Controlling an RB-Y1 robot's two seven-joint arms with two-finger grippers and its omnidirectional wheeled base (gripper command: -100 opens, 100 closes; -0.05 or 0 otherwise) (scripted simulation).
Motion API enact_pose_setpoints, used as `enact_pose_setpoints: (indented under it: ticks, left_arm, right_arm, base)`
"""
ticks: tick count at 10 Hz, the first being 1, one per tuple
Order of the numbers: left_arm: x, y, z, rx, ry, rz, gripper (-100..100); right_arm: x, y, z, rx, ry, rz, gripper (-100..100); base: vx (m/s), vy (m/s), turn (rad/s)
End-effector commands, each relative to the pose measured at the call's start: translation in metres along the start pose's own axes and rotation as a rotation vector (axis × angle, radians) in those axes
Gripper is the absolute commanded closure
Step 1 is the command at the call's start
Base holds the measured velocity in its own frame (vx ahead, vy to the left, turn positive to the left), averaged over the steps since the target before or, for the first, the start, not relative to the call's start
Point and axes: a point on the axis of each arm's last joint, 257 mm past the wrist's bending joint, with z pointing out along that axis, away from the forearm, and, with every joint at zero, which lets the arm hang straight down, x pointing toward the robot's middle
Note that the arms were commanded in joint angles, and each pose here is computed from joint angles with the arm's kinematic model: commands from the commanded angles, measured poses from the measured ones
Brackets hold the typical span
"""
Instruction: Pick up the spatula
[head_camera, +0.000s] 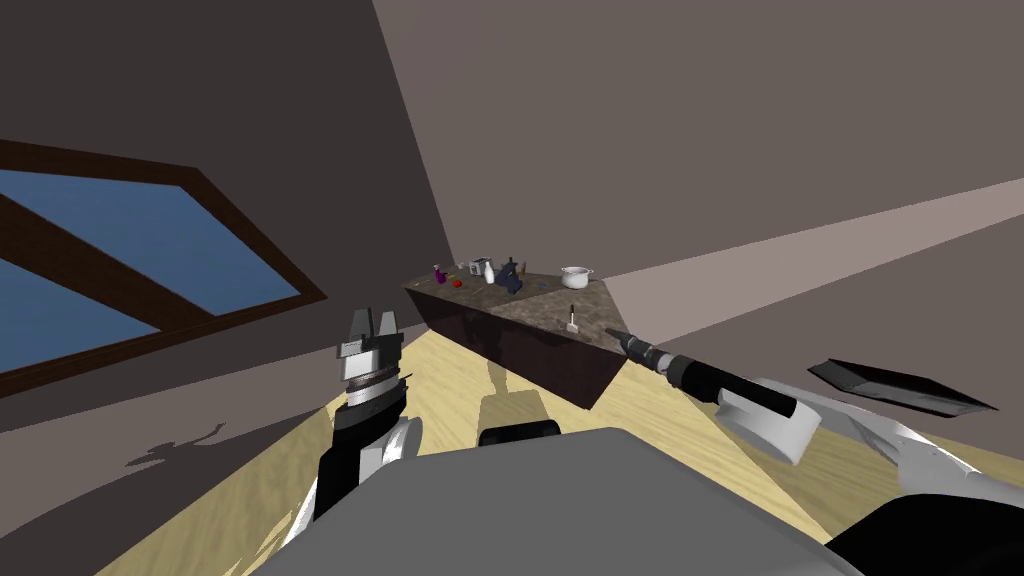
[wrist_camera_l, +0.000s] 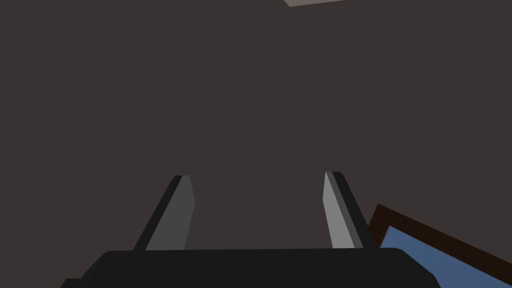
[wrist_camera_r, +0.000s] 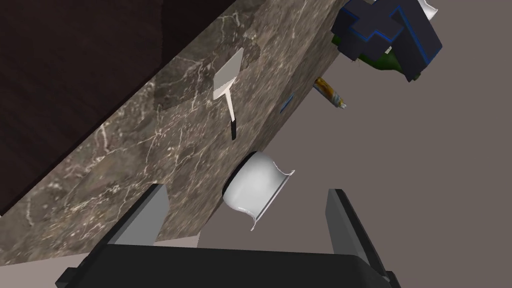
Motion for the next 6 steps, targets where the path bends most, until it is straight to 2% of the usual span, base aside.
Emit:
enact_pose_setpoints:
  ticks: [1,2,3,4,5,6]
  left_arm:
    - [0.0,0.0,0.0,0.0,0.0,0.0,0]
    - [0.0,0.0,0.0,0.0,0.0,0.0,0]
    - [0.0,0.0,0.0,0.0,0.0,0.0,0]
    - [0.0,0.0,0.0,0.0,0.0,0.0,0]
    - [0.0,0.0,0.0,0.0,0.0,0.0,0]
    - [0.0,0.0,0.0,0.0,0.0,0.0,0]
  right_arm:
    - [-0.001,-0.008,-0.002,0.038,0.02,-0.024,-100]
    - [-0.002,-0.028,-0.007,0.103,0.033,-0.023,-100]
    - [-0.004,-0.026,-0.006,0.107,0.042,-0.042,-100]
    - [-0.006,-0.046,-0.012,0.173,0.056,-0.042,-100]
    - [-0.007,-0.044,-0.012,0.177,0.064,-0.059,-100]
    - [-0.008,-0.064,-0.019,0.243,0.076,-0.057,-100]
  base:
    - [0.054,0.034,0.076]
    - [0.081,0.049,0.161]
    - [0.071,0.042,0.071]
    - [0.086,0.035,0.137]
    - [0.073,0.026,0.079]
    - [0.08,0.041,0.1]
